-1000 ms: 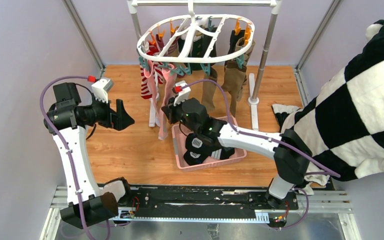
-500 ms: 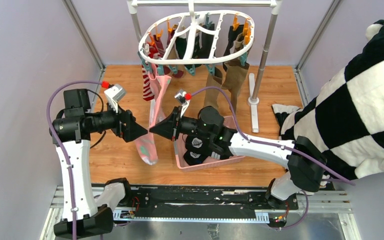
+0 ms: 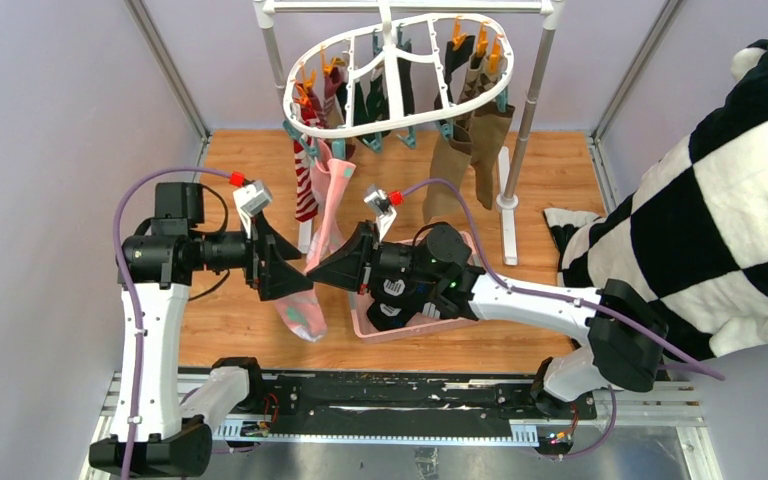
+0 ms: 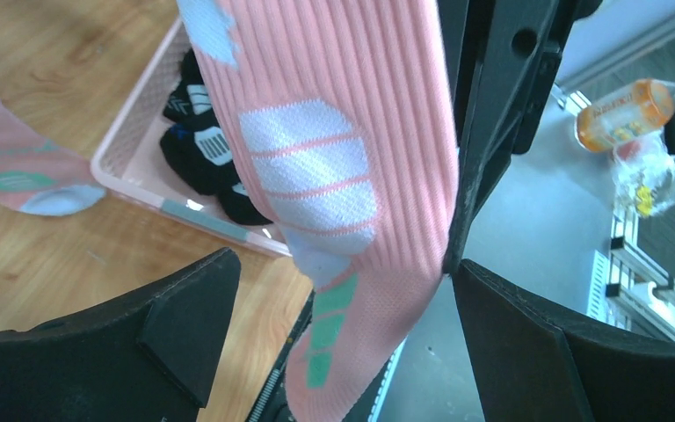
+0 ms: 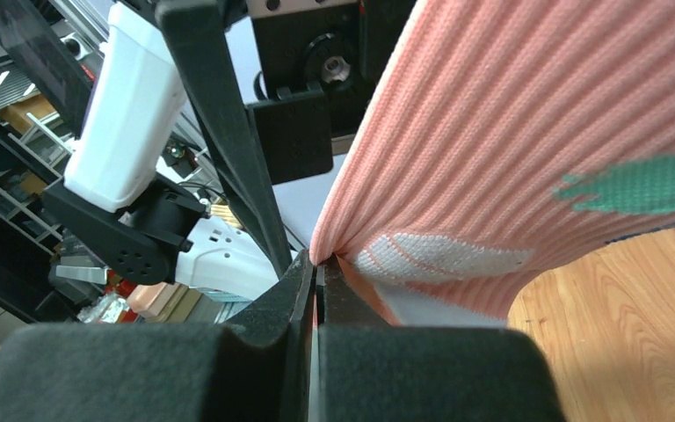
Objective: Remove the socks clipped to the hanger
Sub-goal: Remove the sock from the hanger.
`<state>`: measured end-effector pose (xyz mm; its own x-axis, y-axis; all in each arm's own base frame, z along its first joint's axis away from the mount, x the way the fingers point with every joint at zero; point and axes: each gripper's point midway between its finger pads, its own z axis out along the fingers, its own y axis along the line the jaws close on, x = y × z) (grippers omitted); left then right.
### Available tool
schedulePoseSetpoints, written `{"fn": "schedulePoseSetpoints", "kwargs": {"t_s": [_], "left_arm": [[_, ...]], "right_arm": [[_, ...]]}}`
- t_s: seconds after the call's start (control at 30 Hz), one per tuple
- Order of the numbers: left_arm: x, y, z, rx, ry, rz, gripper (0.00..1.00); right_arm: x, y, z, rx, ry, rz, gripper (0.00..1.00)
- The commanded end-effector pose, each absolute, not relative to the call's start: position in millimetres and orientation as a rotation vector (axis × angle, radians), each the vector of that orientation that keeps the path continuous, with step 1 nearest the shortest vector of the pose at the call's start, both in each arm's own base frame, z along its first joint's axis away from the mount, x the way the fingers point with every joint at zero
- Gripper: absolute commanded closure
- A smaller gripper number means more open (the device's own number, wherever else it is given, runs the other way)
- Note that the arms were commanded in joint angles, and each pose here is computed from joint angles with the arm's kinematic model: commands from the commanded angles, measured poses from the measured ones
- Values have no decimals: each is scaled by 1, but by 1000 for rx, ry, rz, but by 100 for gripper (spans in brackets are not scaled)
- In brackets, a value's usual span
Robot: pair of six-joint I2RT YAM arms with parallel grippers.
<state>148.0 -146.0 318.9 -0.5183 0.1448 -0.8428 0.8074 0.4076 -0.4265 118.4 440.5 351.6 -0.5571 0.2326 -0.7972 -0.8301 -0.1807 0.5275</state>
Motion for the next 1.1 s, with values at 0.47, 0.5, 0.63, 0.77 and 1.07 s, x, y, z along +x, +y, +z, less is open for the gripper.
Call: {"fn": "schedulePoseSetpoints", "kwargs": {"t_s": [0.47, 0.5, 0.63, 0.77, 1.07], "left_arm": [[133, -152, 289, 971, 1942, -1097, 49], [135, -151, 289, 971, 1946, -1085, 58], [141, -148, 287, 968, 1971, -1052, 82], [144, -146, 283, 972, 1984, -1028, 86], [149, -142, 280, 964, 2015, -993, 88]], "right_arm": [[130, 416, 367, -614, 1411, 1734, 89], [136, 413, 365, -579, 1437, 1696, 84], [165, 392, 351, -412, 1579, 1474, 60], [193, 356, 355, -240, 1632, 1234, 31], [236, 335, 393, -172, 1593, 956, 16]]}}
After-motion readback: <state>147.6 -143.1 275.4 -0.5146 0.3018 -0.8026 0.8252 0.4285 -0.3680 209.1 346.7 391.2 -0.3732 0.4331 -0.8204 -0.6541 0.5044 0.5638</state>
